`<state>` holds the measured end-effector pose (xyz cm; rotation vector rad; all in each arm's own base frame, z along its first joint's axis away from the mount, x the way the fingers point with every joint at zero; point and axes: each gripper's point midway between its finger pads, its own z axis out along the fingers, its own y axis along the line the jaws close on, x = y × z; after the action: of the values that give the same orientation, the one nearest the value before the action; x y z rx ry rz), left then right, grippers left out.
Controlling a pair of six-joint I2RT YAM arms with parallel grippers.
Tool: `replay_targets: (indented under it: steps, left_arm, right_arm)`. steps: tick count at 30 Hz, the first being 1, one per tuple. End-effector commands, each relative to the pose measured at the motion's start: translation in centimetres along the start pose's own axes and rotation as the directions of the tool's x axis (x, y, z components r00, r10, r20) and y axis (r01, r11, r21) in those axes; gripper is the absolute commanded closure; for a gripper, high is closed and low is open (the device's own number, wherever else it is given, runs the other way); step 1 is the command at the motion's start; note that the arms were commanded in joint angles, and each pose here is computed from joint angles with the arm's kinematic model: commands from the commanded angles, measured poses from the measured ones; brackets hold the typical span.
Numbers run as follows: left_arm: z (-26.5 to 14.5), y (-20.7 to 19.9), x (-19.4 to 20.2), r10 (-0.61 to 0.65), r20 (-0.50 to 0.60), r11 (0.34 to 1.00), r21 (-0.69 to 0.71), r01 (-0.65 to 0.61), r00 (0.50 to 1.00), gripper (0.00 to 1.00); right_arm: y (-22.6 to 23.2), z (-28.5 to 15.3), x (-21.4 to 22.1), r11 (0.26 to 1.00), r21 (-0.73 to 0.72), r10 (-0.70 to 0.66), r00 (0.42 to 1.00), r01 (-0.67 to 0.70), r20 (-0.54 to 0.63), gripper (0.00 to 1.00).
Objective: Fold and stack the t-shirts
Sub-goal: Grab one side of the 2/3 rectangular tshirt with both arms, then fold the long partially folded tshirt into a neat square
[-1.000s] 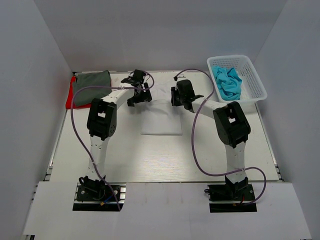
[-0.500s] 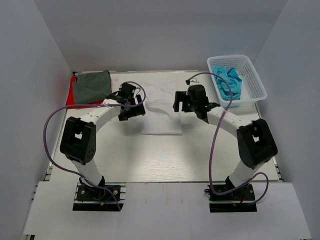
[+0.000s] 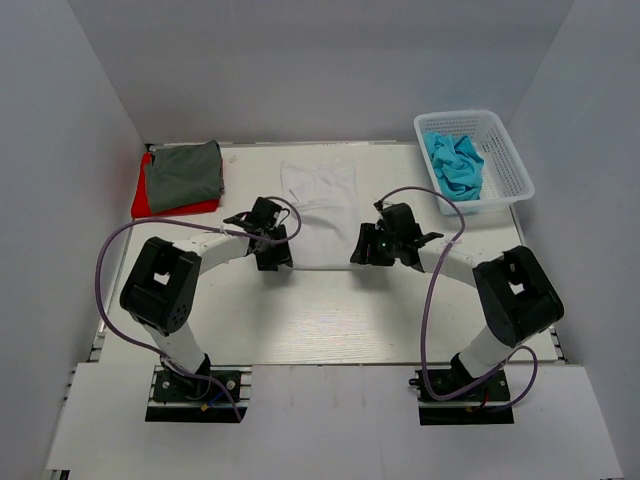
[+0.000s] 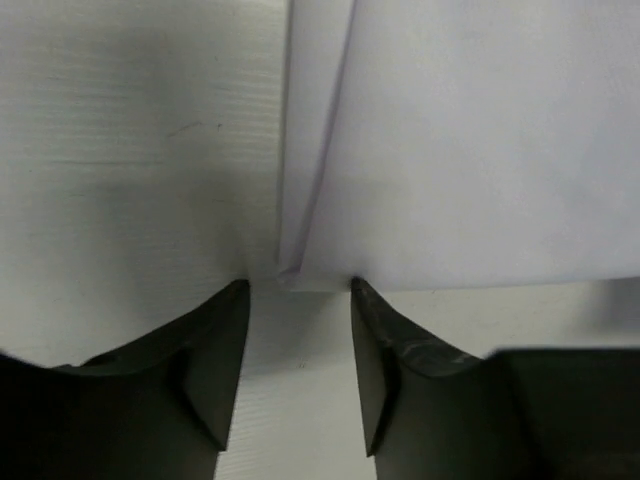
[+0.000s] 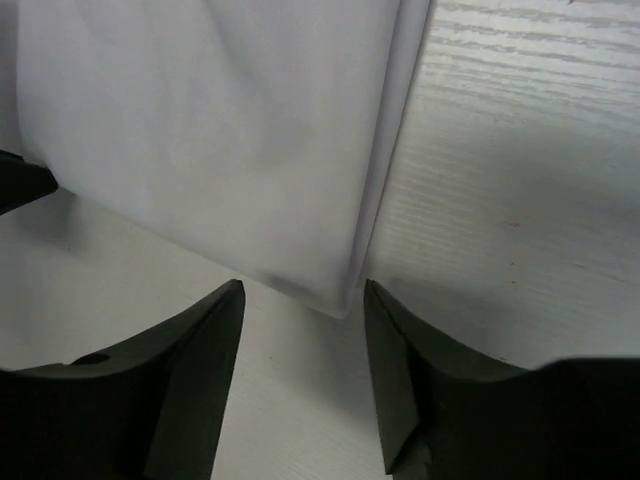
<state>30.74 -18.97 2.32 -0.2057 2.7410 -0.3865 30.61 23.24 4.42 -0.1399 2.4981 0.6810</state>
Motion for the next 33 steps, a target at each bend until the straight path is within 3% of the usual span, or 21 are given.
replay_targets:
  steps: [1,3,5,10,11,13,17,23,30,33]
  left_arm:
    - [1.2,-0.1,0.8,-0.011,-0.027,1.000,0.009,0.011,1.000,0.48]
    - [1.5,-0.5,1.0,-0.002,-0.033,1.000,0.021,0.003,0.999,0.56]
    - [1.7,-0.3,1.2,-0.003,-0.040,1.000,0.016,0.003,0.999,0.73]
    - [1.7,-0.3,1.2,-0.003,-0.040,1.000,0.016,0.003,0.999,1.00]
    - [1.7,-0.3,1.2,-0.003,-0.040,1.000,0.015,0.003,0.999,1.00]
    - [1.5,-0.5,1.0,-0.002,-0.033,1.000,0.021,0.003,0.999,1.00]
    - [-0.1,-0.8,2.5,0.026,-0.056,0.999,0.047,-0.023,0.998,1.00]
    - [-4.5,-0.8,5.6,0.071,-0.034,0.992,0.110,-0.067,0.997,1.00]
    - [-10.7,-4.9,5.4,0.146,0.060,0.930,0.333,-0.158,0.987,1.00]
    - [-12.4,-5.2,3.3,0.140,0.148,0.934,0.308,-0.180,0.979,1.00]
  right_arm:
    - [1.0,0.7,1.1,0.997,-0.063,0.036,0.999,-0.038,-0.034,0.45]
    - [0.8,1.0,1.6,0.997,-0.058,0.052,0.998,-0.054,-0.042,0.57]
    - [0.4,1.2,1.7,0.998,-0.039,0.054,0.998,-0.055,-0.045,0.59]
    - [-0.4,1.8,2.0,0.998,-0.002,0.061,0.997,-0.061,-0.045,0.74]
    - [-0.6,2.0,1.9,0.998,0.003,0.057,0.998,-0.057,-0.042,0.80]
    - [-0.3,1.8,1.8,0.998,-0.004,0.058,0.997,-0.058,-0.044,1.00]
    - [0.5,0.3,2.1,1.000,-0.026,0.014,0.998,-0.015,-0.062,1.00]
    - [1.8,-5.6,4.3,0.996,-0.048,-0.079,0.990,0.074,-0.114,1.00]
    - [6.2,-11.5,0.4,0.967,-0.183,-0.171,0.984,0.176,0.042,1.00]
    - [7.7,-12.2,-1.6,0.958,-0.213,-0.176,0.980,0.192,0.093,1.00]
